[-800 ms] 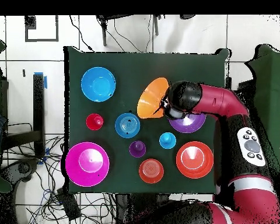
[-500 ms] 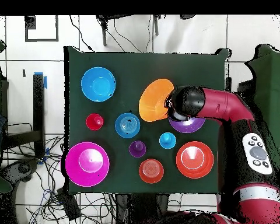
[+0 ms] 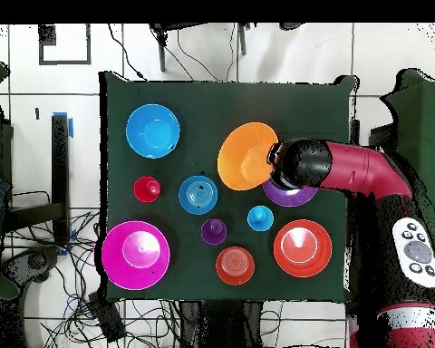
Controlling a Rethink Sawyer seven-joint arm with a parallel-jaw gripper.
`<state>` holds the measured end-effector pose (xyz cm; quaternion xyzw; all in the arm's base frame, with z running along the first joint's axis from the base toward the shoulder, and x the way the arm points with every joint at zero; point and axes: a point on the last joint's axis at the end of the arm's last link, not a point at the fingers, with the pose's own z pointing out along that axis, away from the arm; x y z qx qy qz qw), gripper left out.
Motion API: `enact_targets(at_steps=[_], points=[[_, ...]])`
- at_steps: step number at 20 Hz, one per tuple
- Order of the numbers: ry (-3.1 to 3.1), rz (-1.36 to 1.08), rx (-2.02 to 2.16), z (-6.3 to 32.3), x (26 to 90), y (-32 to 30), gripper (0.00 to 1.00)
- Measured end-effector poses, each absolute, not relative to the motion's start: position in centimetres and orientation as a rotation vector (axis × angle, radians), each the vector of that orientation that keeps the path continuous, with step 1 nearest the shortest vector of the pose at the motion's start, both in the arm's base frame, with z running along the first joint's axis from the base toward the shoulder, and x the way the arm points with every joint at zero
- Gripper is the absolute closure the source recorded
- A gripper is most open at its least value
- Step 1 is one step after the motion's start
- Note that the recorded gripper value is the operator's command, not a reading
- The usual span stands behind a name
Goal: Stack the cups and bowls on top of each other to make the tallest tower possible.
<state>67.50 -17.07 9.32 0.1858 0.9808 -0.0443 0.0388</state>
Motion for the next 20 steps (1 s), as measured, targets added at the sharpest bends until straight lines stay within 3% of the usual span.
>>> enact_targets(at_steps=[20], points=[[2.997, -0.087, 0.625, 9.5, 67.1, -18.7, 1.0]])
